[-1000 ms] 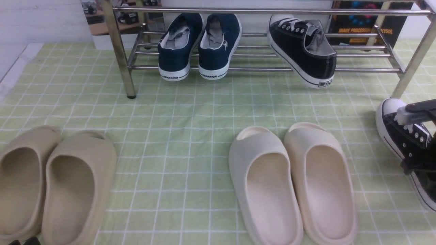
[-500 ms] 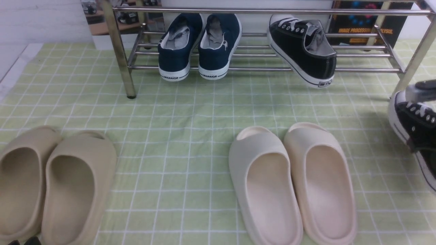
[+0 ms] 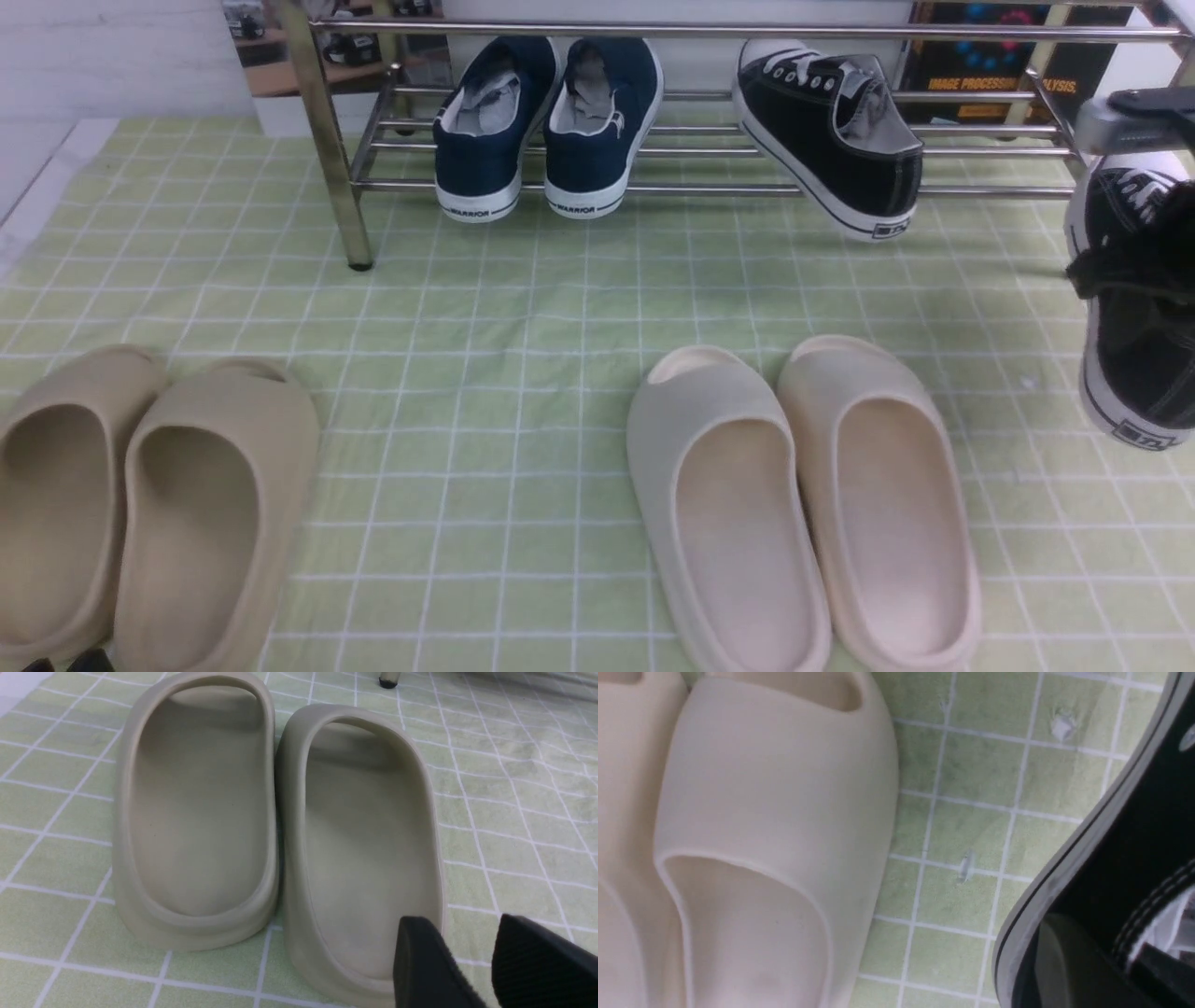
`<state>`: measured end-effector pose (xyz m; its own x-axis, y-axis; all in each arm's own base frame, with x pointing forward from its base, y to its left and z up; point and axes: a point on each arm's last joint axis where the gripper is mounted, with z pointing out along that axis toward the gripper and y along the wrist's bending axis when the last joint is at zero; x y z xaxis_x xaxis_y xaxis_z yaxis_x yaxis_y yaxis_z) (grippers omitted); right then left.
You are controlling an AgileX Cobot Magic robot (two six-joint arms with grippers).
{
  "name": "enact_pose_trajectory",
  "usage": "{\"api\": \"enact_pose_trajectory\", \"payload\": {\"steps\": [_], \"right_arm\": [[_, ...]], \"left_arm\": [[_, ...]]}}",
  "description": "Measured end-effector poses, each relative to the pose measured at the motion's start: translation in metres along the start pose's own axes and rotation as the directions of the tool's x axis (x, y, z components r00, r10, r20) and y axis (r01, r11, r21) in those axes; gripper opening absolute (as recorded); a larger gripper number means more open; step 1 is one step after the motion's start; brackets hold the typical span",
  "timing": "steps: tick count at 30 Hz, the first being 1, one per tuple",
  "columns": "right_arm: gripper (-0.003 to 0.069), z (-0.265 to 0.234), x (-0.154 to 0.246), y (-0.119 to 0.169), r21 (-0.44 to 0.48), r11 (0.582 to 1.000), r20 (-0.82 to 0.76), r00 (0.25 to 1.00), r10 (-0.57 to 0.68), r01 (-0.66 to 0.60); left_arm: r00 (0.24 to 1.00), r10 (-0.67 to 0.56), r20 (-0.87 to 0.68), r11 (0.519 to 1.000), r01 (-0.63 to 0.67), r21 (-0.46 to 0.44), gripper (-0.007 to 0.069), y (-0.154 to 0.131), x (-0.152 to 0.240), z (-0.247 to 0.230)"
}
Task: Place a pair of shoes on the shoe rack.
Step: Use the right arm to put a shoe into the shoe rack
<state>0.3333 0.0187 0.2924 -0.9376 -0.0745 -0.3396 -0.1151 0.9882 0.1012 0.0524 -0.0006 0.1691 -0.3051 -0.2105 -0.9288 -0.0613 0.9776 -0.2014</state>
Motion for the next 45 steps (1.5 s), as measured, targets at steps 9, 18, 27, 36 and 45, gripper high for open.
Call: {"api": "enact_pose_trajectory", "payload": {"steps": [9,18,27,36,45], "right_arm": [[0.0020,-0.013,0.000,0.031,-0.102,0.991,-0.068,0.993,-0.096,0.089],[0.0021,-0.022,-0.001,0.038,-0.031,0.986,-0.020,0.986,-0.165,0.165],[0.0021,-0.024,-0.030,0.030,0.083,0.981,0.080,0.980,-0.184,0.177],[0.0021,0.014,-0.078,0.029,0.084,0.979,0.077,0.978,-0.194,0.187],[0.0021,0.046,-0.115,0.028,0.104,0.942,0.101,0.938,-0.330,0.320]], "left_arm": [[1.000,0.000,0.000,1.000,0.000,0.000,0.0239,0.000,0.000,0.000],[1.000,0.000,0.000,1.000,0.000,0.000,0.0239,0.000,0.000,0.000],[1.000,0.000,0.000,1.000,0.000,0.000,0.0239,0.000,0.000,0.000],[1.000,0.000,0.000,1.000,0.000,0.000,0.0239,0.000,0.000,0.000],[1.000,0.000,0.000,1.000,0.000,0.000,0.0239,0.000,0.000,0.000]]}}
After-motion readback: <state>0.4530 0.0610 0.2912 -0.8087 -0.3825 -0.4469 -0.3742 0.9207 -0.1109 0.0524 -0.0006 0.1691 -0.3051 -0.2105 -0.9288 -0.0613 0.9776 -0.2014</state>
